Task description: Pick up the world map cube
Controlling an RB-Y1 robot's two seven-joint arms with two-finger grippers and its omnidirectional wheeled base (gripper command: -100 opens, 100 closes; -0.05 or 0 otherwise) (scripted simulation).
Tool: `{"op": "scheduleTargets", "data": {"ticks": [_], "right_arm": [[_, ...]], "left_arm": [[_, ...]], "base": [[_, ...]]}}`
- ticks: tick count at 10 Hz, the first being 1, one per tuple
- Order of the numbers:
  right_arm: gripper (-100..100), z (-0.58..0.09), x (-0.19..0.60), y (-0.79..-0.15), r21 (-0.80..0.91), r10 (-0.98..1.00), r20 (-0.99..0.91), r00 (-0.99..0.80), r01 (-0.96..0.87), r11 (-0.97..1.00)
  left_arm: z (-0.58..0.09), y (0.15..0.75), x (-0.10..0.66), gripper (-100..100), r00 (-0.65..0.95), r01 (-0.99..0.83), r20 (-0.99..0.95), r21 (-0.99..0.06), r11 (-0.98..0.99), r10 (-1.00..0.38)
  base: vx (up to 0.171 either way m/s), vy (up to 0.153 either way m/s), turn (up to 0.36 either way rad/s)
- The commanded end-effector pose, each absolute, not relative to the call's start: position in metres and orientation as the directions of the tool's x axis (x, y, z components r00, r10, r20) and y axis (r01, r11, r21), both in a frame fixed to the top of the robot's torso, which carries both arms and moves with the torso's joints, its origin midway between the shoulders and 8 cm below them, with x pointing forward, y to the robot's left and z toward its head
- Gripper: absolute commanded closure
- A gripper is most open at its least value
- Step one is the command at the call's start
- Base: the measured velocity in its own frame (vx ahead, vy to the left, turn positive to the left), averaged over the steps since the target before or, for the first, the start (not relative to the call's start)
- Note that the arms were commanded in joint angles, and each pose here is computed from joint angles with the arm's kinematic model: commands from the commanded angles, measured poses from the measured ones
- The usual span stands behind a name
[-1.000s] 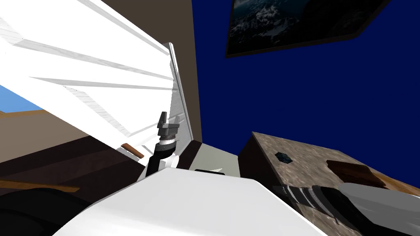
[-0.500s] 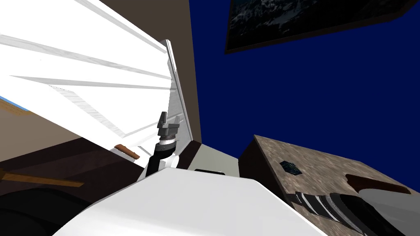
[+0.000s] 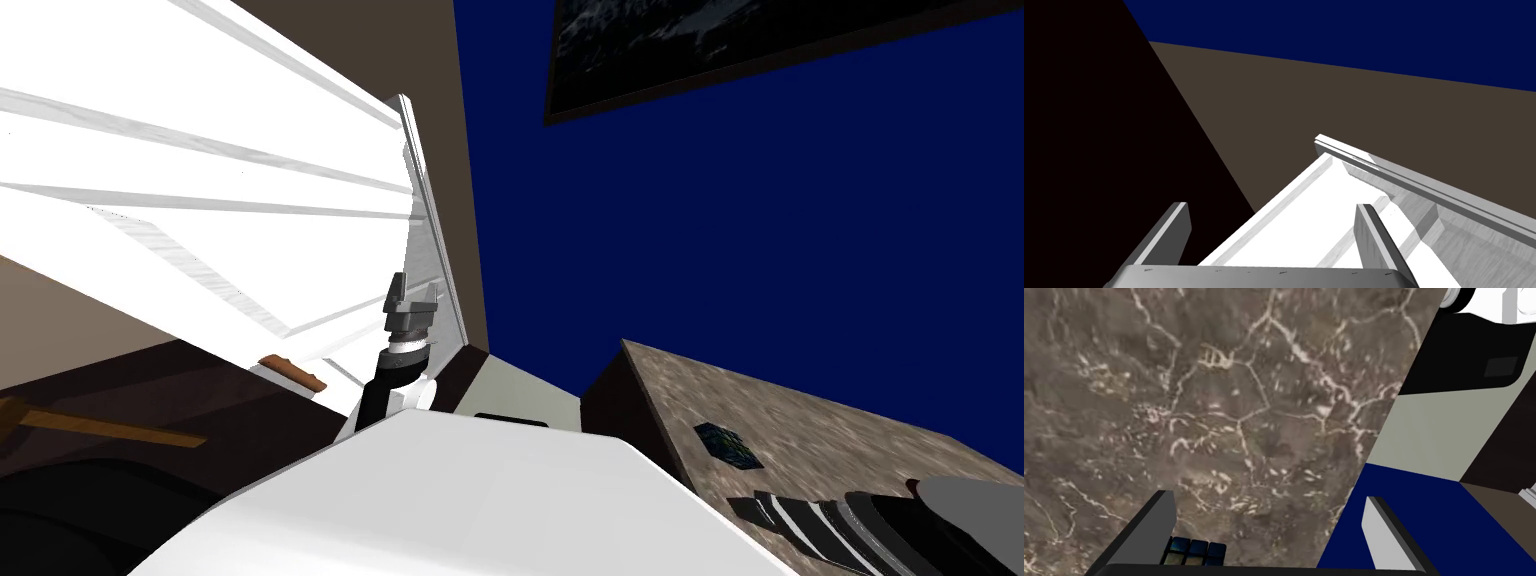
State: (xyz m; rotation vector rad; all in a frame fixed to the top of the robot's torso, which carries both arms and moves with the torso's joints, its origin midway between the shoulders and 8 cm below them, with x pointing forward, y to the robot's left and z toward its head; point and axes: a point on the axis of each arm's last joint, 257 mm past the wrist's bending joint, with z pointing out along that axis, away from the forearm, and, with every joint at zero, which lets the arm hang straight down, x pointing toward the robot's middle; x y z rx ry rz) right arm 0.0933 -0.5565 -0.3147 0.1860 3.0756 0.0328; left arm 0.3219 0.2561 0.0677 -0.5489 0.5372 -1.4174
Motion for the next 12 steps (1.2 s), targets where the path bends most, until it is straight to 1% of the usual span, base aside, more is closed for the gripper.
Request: {"op": "scheduleTargets", "data": {"ticks": [1, 3, 4, 5, 6, 7, 11, 12], "right_arm": [[-100, -0.310, 0.080, -0.567, 0.003, 0.133, -0.034, -0.991, 0.133, 0.991], [-100, -0.309, 0.071, -0.573, -0.008, 0.141, -0.016, -0.990, 0.141, 0.990], [-100, -0.309, 0.070, -0.574, -0.008, 0.141, -0.015, -0.990, 0.141, 0.990], [-100, -0.309, 0.072, -0.573, -0.008, 0.140, -0.018, -0.990, 0.140, 0.990], [0, -0.309, 0.072, -0.573, -0.008, 0.140, -0.017, -0.990, 0.140, 0.990], [-100, -0.312, 0.067, -0.578, -0.006, 0.146, -0.014, -0.989, 0.147, 0.989], [-100, -0.317, 0.056, -0.588, -0.004, 0.157, -0.009, -0.988, 0.157, 0.988], [-100, -0.317, 0.057, -0.588, -0.004, 0.135, -0.010, -0.991, 0.135, 0.991]], "left_arm": [[0.068, 0.256, 0.322, 0, 0.079, 0.760, -0.021, -0.645, 0.074, -0.997], [0.068, 0.256, 0.322, 0, 0.079, 0.760, -0.021, -0.645, 0.074, -0.997], [0.068, 0.256, 0.322, 0, 0.079, 0.760, -0.021, -0.645, 0.074, -0.997], [0.068, 0.256, 0.322, 0, 0.079, 0.760, -0.021, -0.645, 0.074, -0.997], [0.068, 0.256, 0.322, 0, 0.079, 0.760, -0.021, -0.645, 0.074, -0.997], [0.068, 0.256, 0.322, 0, 0.079, 0.760, -0.021, -0.645, 0.074, -0.997], [0.068, 0.256, 0.322, 0, 0.079, 0.760, -0.021, -0.645, 0.074, -0.997], [0.068, 0.256, 0.322, 0, 0.079, 0.760, -0.021, -0.645, 0.074, -0.997]], "base": [[0.166, -0.172, 0.115], [0.167, -0.157, 0.111], [0.183, -0.101, 0.090], [0.082, -0.042, 0.025], [0.015, -0.010, 0.001], [0.033, 0.014, -0.023], [0.033, 0.032, -0.025], [0.030, 0.023, -0.016]]}}
